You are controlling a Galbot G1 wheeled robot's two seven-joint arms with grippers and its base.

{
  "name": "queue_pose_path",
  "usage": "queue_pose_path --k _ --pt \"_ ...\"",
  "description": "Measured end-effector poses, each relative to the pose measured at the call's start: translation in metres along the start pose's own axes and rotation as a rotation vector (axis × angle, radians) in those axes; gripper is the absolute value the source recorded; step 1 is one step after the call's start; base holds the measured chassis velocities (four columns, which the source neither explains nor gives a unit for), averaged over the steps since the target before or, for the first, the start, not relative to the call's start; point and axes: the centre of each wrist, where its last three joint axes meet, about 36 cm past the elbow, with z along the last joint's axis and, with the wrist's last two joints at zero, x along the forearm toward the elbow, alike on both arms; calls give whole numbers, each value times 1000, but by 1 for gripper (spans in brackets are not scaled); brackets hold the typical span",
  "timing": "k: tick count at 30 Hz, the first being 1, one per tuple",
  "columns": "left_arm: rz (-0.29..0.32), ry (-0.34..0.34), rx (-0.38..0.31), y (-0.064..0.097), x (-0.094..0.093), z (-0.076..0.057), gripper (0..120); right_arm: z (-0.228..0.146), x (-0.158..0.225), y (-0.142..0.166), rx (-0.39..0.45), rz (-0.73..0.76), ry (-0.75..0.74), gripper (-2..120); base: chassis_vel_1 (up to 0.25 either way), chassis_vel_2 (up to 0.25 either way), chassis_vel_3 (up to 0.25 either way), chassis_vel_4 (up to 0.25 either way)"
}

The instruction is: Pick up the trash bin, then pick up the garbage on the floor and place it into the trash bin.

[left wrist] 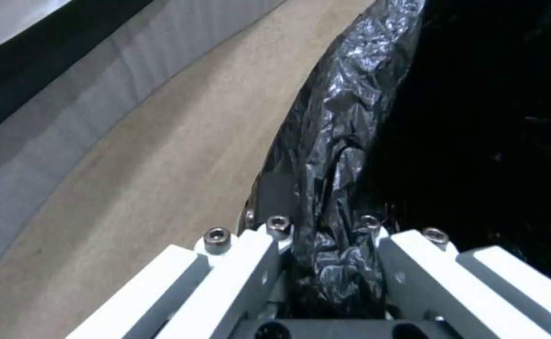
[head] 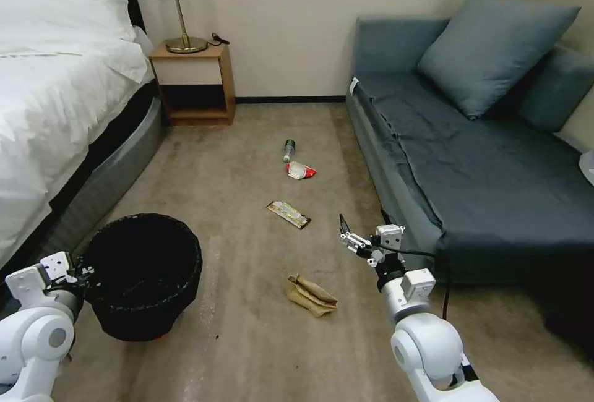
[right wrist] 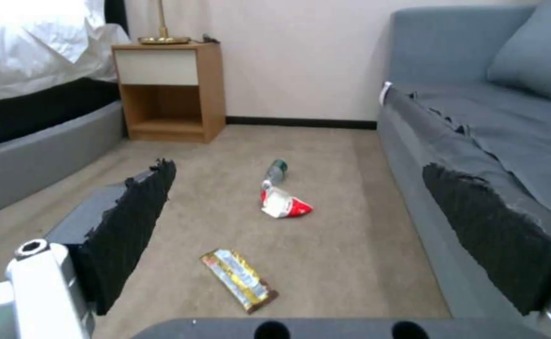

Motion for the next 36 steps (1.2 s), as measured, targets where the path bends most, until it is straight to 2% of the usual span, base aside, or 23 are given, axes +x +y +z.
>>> queue_pose_path --k 7,12,15,16,20,21,24,28,36 --pt "-4 -3 1 2 1 -1 3 12 -14 -8 50 -24 -3 100 -159 177 173 -161" --pt "-1 -2 -4 2 3 0 3 25 -40 -30 111 -151 45 100 -40 34 18 -32" --pt "-9 2 -9 2 4 3 3 44 -48 -63 203 -351 150 100 0 0 0 0" --pt "-9 2 -9 2 4 3 3 44 -48 -63 203 -351 150 100 0 0 0 0" --pt "-4 9 -7 -3 4 9 3 99 -58 -96 264 -570 281 100 0 0 0 0" --pt "-4 9 -7 -3 4 9 3 99 -58 -96 264 -570 281 100 0 0 0 0" --pt "-6 18 -7 -6 4 16 3 142 -62 -101 254 -652 376 100 0 0 0 0" --pt "-12 22 -11 -7 6 20 3 172 -65 -98 257 -723 447 100 0 0 0 0" --pt "-22 17 -9 -5 19 24 3 205 -68 -100 310 -798 540 100 0 0 0 0"
